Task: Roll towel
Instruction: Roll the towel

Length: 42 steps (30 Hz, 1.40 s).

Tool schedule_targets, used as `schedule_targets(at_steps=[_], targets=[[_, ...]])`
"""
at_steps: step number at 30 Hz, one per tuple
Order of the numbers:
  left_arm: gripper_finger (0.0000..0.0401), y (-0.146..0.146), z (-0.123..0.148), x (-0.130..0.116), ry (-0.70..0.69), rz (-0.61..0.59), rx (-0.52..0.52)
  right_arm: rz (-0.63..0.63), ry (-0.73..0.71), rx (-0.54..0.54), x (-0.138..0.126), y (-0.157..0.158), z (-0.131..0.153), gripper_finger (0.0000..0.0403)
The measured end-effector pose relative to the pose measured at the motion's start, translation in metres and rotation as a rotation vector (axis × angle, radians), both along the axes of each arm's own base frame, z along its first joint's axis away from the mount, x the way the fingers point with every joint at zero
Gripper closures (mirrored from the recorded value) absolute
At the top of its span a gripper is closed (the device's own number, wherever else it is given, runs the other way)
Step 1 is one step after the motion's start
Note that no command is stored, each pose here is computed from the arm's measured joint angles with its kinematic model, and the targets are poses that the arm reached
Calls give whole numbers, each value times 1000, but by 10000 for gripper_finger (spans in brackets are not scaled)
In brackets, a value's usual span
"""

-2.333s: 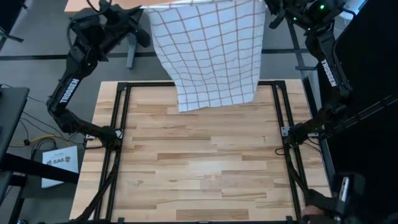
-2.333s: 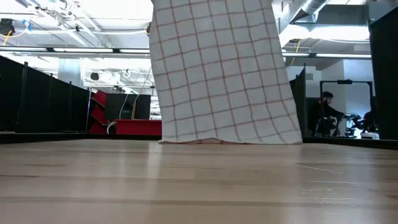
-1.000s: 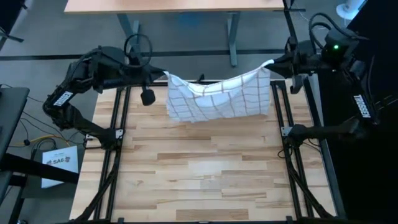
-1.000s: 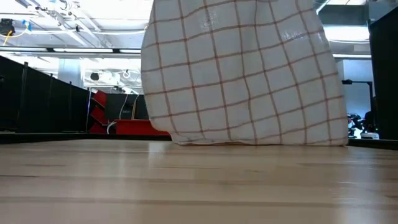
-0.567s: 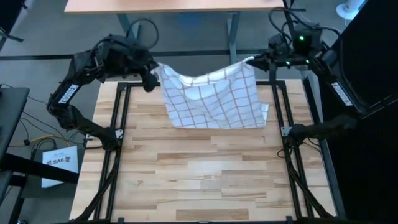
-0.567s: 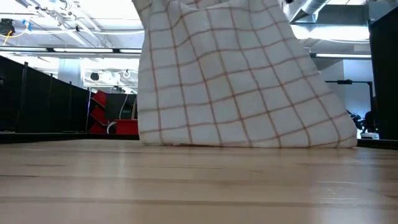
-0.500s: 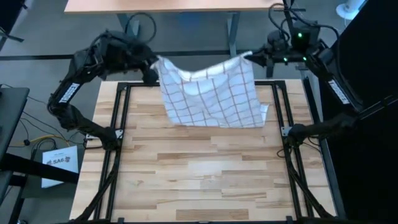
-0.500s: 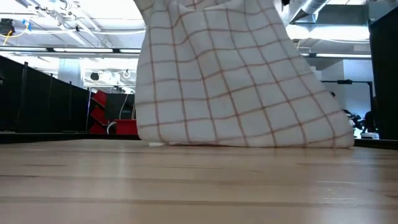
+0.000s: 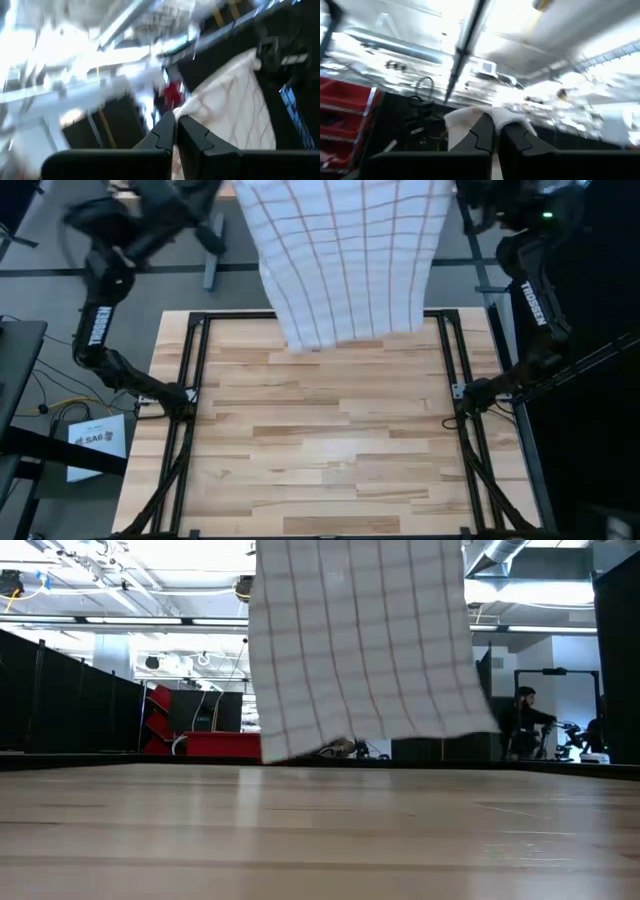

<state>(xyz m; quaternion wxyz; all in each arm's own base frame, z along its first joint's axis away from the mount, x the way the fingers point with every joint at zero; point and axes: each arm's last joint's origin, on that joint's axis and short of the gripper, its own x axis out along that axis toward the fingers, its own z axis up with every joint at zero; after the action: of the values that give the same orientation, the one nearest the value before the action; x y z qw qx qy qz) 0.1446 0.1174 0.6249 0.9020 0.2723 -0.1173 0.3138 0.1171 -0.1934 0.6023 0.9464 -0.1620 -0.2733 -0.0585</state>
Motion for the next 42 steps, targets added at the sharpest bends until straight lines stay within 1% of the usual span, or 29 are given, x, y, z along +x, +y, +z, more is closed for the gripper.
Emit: schedule_targets(at_steps=[2, 3, 5, 7, 10, 15, 20, 24, 28, 30, 33, 35, 38, 42], targets=[[401, -12, 12, -11, -33, -57, 46, 39, 11, -36, -7, 11, 14, 403], [401, -17, 16, -16, -50, -85, 51, 60, 25, -50, -9, 16, 19, 403], [401, -24, 18, -22, -69, -148, 41, 107, 57, -47, -11, 25, 25, 403], [401, -31, 14, -26, -41, -199, -8, 161, 99, -25, -10, 33, 26, 403], [401, -40, 2, -28, 64, -243, -102, 217, 161, 32, -5, 43, 22, 403], [401, -49, -24, -14, 268, -324, -282, 209, 283, 83, -3, 65, 8, 403], [401, -57, -56, -2, 540, -287, -466, 172, 504, 200, -3, 79, -25, 403], [401, -59, -79, 15, 678, -305, -568, 172, 679, 269, -1, 88, -50, 403], [401, -66, -97, 38, 744, -364, -598, 231, 786, 304, 4, 99, -64, 403], [401, -71, -103, 48, 759, -399, -596, 267, 817, 307, 7, 105, -67, 403], [401, -83, -115, 64, 789, -458, -603, 284, 856, 311, 7, 114, -70, 403], [401, -92, -124, 74, 810, -492, -606, 294, 883, 321, 6, 120, -72, 403], [401, -110, -136, 87, 830, -510, -600, 299, 934, 347, 3, 129, -76, 403], [401, -137, -148, 98, 836, -528, -598, 333, 993, 397, 2, 141, -86, 403]])
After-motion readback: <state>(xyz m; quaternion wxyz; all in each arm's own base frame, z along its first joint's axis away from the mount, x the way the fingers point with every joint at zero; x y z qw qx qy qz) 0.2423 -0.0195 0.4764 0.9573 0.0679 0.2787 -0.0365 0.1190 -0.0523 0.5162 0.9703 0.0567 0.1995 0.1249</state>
